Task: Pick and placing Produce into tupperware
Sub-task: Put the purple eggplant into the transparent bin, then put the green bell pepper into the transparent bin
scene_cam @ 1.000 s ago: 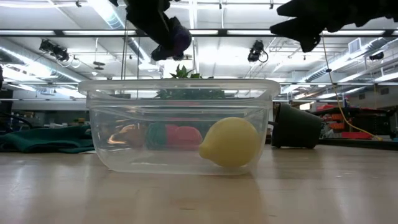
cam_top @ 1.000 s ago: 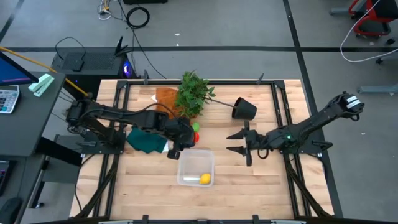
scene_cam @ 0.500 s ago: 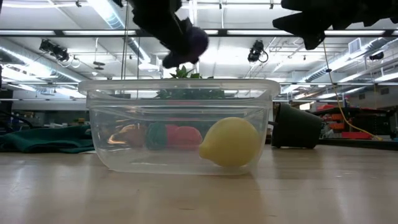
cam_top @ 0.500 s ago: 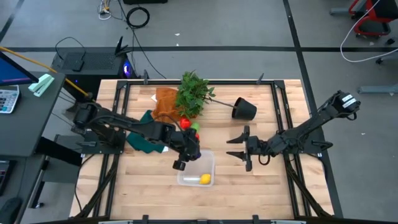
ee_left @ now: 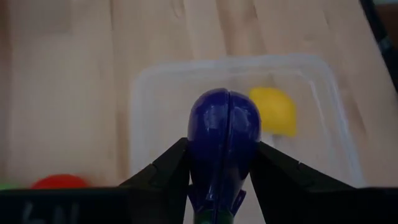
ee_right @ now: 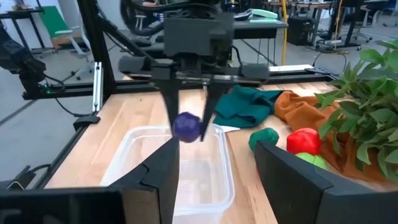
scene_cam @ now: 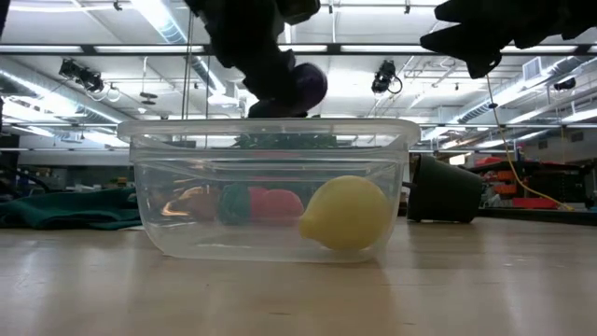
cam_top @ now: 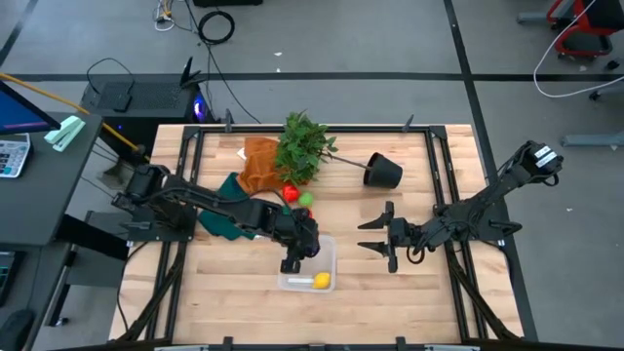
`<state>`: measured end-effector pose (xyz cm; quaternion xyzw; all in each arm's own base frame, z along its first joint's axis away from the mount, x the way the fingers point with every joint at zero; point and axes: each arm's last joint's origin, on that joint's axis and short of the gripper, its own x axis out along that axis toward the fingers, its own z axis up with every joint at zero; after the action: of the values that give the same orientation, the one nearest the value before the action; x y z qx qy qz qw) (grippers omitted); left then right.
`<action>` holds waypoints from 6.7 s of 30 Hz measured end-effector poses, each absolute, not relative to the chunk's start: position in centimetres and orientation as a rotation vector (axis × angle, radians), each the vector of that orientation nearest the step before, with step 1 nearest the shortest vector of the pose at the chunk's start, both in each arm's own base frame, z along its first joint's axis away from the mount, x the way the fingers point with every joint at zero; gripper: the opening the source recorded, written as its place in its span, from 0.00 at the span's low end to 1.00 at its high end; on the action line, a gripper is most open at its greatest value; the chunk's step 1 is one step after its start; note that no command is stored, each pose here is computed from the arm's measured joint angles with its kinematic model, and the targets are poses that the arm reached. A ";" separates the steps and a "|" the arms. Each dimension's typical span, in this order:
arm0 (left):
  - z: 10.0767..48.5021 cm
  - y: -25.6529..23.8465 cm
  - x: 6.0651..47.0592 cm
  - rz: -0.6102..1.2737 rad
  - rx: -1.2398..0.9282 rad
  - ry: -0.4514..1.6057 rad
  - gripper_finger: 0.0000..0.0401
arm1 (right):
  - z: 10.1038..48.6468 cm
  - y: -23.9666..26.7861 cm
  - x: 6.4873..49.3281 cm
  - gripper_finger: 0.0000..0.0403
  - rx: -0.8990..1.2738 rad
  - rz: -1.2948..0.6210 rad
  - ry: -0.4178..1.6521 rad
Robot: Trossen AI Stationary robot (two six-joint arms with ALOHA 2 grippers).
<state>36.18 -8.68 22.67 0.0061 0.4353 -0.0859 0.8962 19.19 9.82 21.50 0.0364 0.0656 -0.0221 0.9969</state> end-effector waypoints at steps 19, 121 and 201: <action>20.4 -11.1 36.5 -0.100 -0.088 0.943 0.40 | 21.0 9.8 19.1 0.42 0.093 -0.051 0.175; 23.1 -6.1 32.9 0.238 -0.060 1.131 0.33 | 21.0 9.3 19.3 0.42 0.110 -0.072 0.176; 20.7 4.5 28.9 0.216 -0.364 1.014 0.67 | 19.9 4.3 20.9 0.48 0.102 -0.197 0.294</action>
<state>28.91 4.51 20.74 -0.1731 0.4819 0.1029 0.8528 20.89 4.35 19.89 0.0505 0.1460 -0.0982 0.9831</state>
